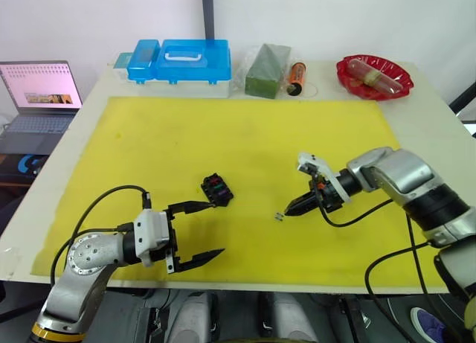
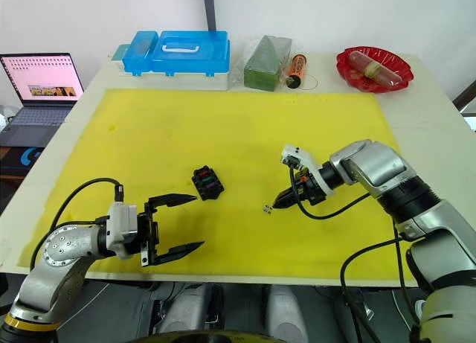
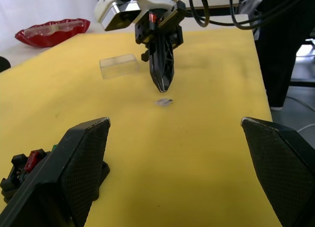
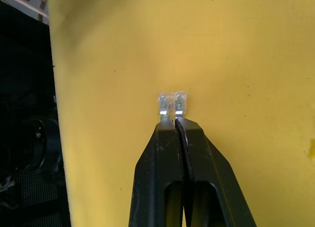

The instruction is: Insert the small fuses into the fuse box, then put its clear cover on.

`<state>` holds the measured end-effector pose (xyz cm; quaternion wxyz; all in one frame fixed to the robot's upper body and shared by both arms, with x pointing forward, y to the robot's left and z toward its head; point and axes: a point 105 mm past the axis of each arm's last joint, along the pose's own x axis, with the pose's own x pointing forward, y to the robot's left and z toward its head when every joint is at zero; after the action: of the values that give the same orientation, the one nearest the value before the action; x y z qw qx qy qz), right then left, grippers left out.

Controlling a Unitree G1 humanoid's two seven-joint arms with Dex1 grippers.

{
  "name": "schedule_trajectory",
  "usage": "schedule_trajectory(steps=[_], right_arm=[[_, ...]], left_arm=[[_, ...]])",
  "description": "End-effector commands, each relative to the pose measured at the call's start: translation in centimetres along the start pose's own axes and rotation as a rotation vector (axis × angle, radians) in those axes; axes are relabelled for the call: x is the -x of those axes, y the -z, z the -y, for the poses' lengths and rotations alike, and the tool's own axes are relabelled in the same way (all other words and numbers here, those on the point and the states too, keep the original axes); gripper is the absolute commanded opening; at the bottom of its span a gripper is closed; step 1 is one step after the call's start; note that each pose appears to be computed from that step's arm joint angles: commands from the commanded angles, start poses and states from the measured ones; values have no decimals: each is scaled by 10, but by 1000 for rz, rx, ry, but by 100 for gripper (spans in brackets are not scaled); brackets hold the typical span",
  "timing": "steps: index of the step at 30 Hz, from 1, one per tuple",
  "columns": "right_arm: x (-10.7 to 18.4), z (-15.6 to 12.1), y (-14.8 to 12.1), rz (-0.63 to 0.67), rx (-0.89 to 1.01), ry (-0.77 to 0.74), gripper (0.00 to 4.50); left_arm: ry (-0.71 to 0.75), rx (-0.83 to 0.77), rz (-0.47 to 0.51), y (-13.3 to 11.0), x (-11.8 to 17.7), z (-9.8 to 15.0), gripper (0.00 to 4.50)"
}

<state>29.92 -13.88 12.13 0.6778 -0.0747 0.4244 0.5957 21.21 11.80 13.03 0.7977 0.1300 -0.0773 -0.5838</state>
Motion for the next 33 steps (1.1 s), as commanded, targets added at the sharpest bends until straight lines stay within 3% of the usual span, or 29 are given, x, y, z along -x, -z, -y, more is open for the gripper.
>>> schedule_trajectory(steps=[1, 2, 5, 10, 21, 33], right_arm=[[6, -2, -11, 4, 31, -7, 4], [6, -2, -11, 2, 28, -13, 4], [10, -4, -14, 6, 22, -31, 63], [8, -1, -17, 2, 21, -27, 227], [-2, 9, -19, -1, -27, -42, 227], [-15, 1, -15, -60, -5, -144, 227]], left_arm=[[12, -38, 22, -9, -2, 2, 450], [12, -38, 21, -10, -2, 2, 450], [11, -39, 17, -10, -1, 2, 450], [10, -36, 19, -11, -2, 3, 450], [6, -39, 21, -13, -4, 1, 450], [-6, -31, 15, -12, -4, 3, 450]])
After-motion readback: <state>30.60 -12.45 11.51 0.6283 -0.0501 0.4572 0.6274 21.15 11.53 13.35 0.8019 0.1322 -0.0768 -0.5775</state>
